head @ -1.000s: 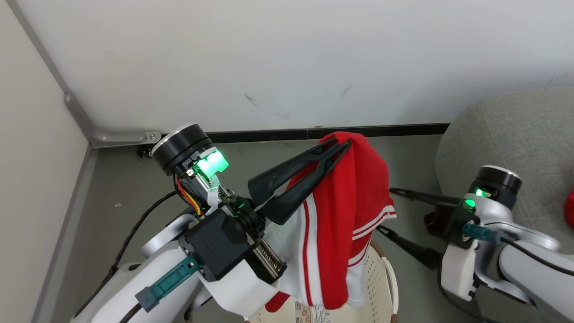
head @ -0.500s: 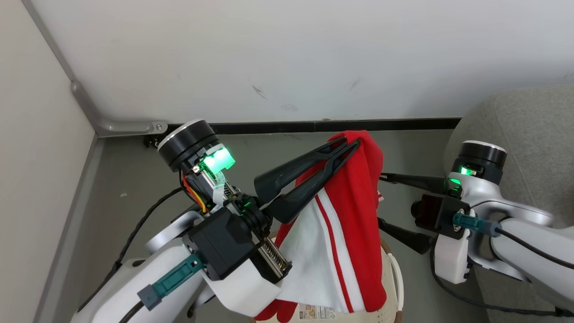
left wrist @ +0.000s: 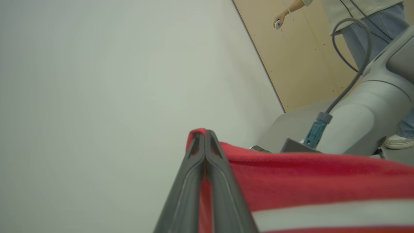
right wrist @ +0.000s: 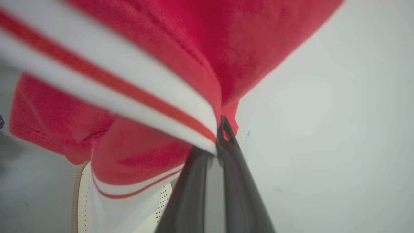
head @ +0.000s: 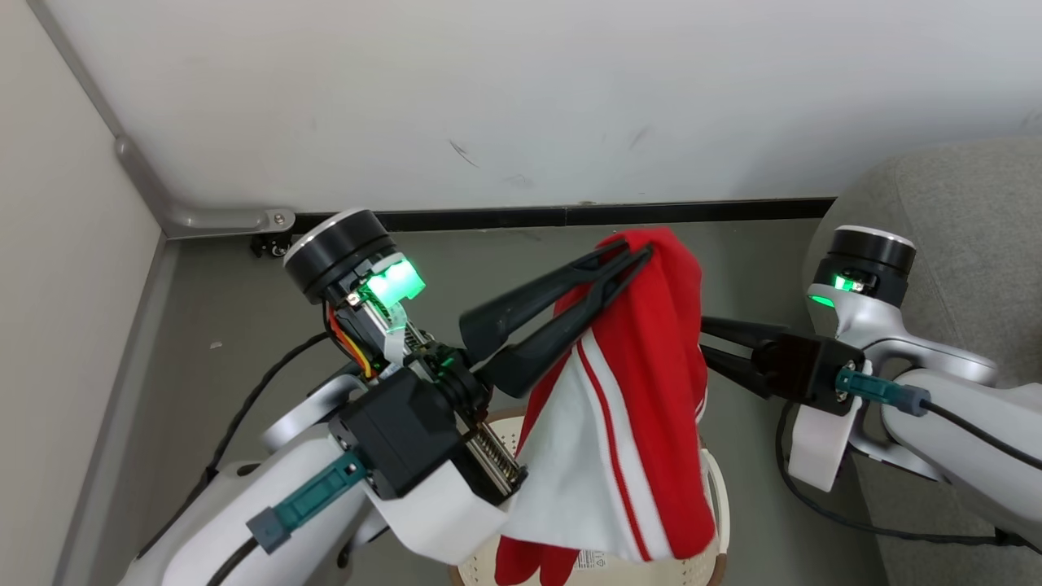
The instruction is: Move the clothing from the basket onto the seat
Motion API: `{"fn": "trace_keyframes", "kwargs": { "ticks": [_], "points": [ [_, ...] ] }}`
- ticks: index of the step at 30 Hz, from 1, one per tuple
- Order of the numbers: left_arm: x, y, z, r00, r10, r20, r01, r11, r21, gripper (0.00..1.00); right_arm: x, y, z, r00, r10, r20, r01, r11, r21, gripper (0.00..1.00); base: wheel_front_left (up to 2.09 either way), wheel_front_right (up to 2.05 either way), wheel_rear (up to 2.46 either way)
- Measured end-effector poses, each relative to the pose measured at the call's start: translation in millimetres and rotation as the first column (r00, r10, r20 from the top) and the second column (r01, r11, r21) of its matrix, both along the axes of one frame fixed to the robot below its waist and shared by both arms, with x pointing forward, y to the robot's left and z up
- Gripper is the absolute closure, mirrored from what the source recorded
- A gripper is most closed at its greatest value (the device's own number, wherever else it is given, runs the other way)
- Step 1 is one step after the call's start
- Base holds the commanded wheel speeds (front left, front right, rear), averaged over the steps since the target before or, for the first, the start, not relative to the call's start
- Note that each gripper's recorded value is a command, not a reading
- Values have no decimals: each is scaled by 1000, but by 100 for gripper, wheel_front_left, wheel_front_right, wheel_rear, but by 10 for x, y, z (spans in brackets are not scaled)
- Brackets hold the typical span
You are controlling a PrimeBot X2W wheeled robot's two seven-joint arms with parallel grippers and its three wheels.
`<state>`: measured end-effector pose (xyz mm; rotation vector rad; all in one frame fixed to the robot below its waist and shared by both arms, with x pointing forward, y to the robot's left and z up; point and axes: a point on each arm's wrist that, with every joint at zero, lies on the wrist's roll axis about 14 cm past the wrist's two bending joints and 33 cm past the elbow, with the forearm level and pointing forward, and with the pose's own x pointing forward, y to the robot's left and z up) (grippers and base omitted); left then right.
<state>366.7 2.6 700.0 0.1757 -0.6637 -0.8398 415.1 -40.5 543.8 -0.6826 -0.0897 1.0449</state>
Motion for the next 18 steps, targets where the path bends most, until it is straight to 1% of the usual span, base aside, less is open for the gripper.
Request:
{"fn": "trace_keyframes", "kwargs": {
  "ticks": [4,8,9,14,18],
  "points": [
    [103,64,-44,999,26,-22,-26,1000,-3,100,34,-20,59,1000,1,15,-1,999,40,100,0,0,0],
    [227,140,-155,996,55,-73,-55,998,-6,100,171,-160,168,997,-73,2,72,992,103,100,0,0,0],
    [227,140,-155,996,55,-73,-55,998,-6,100,171,-160,168,997,-73,2,72,992,103,100,0,0,0],
    [354,235,-414,981,91,-169,-94,996,-6,100,228,-386,139,986,-161,-48,167,973,160,100,0,0,0],
    [421,269,-560,969,106,-222,-111,994,-10,100,280,-561,205,971,-228,-70,238,946,222,100,0,0,0]
  ]
}}
